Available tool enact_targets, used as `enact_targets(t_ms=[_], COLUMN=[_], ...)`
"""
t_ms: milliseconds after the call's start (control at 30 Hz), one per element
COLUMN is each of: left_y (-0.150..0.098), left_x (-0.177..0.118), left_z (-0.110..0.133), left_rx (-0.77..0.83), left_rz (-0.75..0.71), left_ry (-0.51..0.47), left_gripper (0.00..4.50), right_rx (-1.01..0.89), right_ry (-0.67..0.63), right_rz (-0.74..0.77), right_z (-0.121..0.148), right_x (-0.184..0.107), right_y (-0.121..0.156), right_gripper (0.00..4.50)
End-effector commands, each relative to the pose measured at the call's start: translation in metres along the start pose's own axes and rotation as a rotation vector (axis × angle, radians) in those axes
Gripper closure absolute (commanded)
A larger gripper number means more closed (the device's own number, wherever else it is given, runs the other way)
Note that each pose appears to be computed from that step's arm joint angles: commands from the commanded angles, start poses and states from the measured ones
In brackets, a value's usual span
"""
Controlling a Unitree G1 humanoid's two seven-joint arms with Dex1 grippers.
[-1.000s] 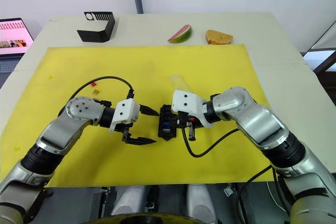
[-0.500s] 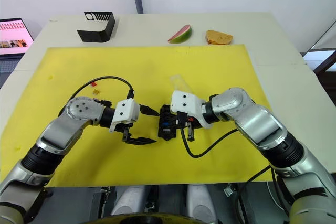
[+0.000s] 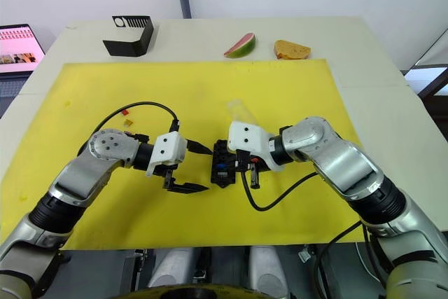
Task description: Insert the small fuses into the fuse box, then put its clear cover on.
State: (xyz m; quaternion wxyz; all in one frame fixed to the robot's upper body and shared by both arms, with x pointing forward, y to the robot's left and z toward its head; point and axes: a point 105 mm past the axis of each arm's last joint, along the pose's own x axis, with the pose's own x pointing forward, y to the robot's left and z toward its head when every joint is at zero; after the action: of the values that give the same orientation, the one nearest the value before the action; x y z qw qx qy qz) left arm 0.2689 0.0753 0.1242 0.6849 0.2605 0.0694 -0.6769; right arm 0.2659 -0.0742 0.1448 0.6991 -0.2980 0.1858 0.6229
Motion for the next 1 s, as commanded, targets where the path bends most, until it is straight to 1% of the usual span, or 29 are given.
enact_targets(t_ms=[33,267,567,667,833,933,1000], left_y=[0.002,0.002,0.001,0.002,0.003,0.003,0.002], left_x=[-0.001,0.002,0.002,0.001,-0.002,-0.004,-0.004], left_z=[0.008,0.008,0.007,0.006,0.007,0.009,0.009], left_rx=[0.042,0.048,0.044,0.042,0.043,0.047,0.047], left_rz=[0.005,0.0,0.006,0.009,0.011,0.005,0.001], left_ry=[-0.019,-0.025,-0.028,-0.025,-0.022,-0.022,-0.021], left_gripper=[0.05,0.05,0.05,0.0,0.0,0.0,0.0], right_rx=[-0.056,-0.062,-0.07,-0.06,-0.064,-0.068,-0.052], right_ry=[0.021,0.084,0.067,0.045,-0.021,-0.078,-0.124], right_rz=[0.008,0.004,-0.004,-0.006,-0.008,-0.01,-0.015], right_z=[0.005,0.005,0.009,0.015,0.032,0.04,0.041], right_x=[-0.002,-0.003,-0.004,-0.011,-0.023,-0.029,-0.03], right_y=[0.003,0.001,-0.001,-0.002,-0.004,-0.005,-0.005], right_gripper=[4.5,4.5,4.5,3.56,1.13,1.13,1.13])
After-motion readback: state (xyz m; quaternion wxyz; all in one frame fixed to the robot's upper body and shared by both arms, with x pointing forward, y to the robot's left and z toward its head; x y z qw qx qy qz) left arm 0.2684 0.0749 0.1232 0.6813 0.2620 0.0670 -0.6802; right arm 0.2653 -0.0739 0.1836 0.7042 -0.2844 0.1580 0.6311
